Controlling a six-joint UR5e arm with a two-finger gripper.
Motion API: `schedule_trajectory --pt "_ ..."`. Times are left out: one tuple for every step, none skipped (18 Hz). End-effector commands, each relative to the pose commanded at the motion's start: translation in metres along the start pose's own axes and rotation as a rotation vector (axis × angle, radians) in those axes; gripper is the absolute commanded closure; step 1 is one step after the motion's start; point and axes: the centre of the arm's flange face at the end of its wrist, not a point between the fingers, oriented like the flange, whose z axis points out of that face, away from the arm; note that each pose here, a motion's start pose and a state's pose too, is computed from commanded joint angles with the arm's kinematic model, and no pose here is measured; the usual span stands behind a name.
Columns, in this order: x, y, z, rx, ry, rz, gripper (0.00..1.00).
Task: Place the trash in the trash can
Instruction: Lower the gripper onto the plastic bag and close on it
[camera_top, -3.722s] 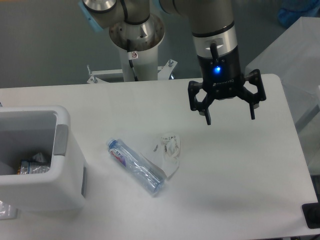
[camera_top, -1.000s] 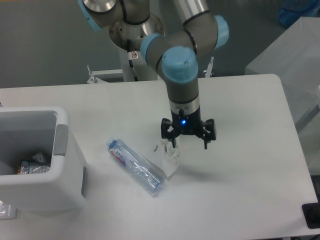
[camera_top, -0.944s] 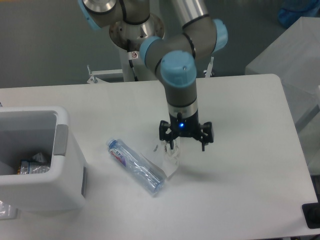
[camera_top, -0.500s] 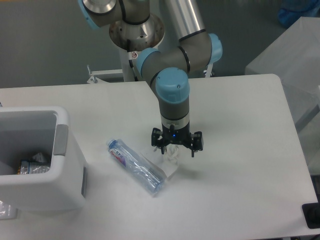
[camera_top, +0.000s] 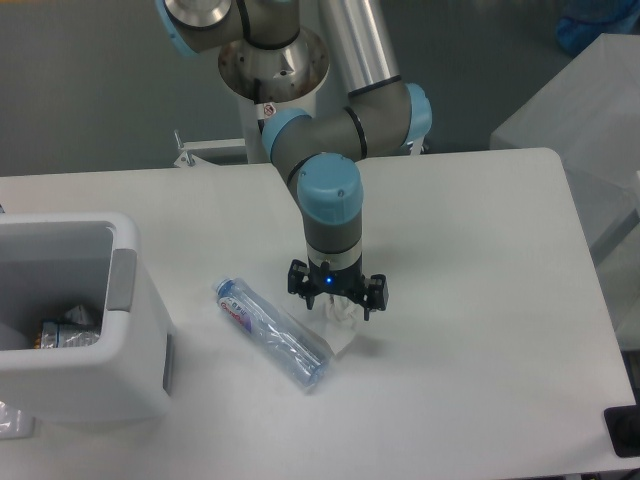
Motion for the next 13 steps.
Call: schedule_trajectory --pt "-0.0003 -0.0004 0.0013 -0.001 0.001 0.0 0.0" --pt "-0.0003 -0.0004 0.0013 -0.001 0.001 0.002 0.01" --pt "-0.0007 -0.0009 0.0007 0.0 0.0 0.002 0.04" --pt "-0.0007 -0.0007 0.0034 -0.005 0.002 0.0 0.11" --pt "-0.001 -0.0009 0.0048 -0.008 0.002 0.0 0.19" --pt "-0.0015 -0.0012 0.0051 -0.009 0.001 0.0 0.26" --pt "-0.0019 -0.0017 0.0046 -0.008 0.0 0.0 0.34" --pt "-0.0022 -0.0022 0.004 -0.007 -0.001 0.002 0.4" --pt "-0.0024 -0.0021 0.004 -0.007 -0.002 0.002 0.47" --pt "-0.0035 -0.0014 0.0041 -0.01 -0.006 0.002 0.56" --pt "-0.0039 -0.0019 0.0026 -0.008 -0.008 0.002 0.63" --pt "-0.0039 -0.0018 0.0019 -0.008 -0.008 0.0 0.7" --pt "-0.0039 -0.0018 0.001 -0.007 -0.009 0.0 0.76"
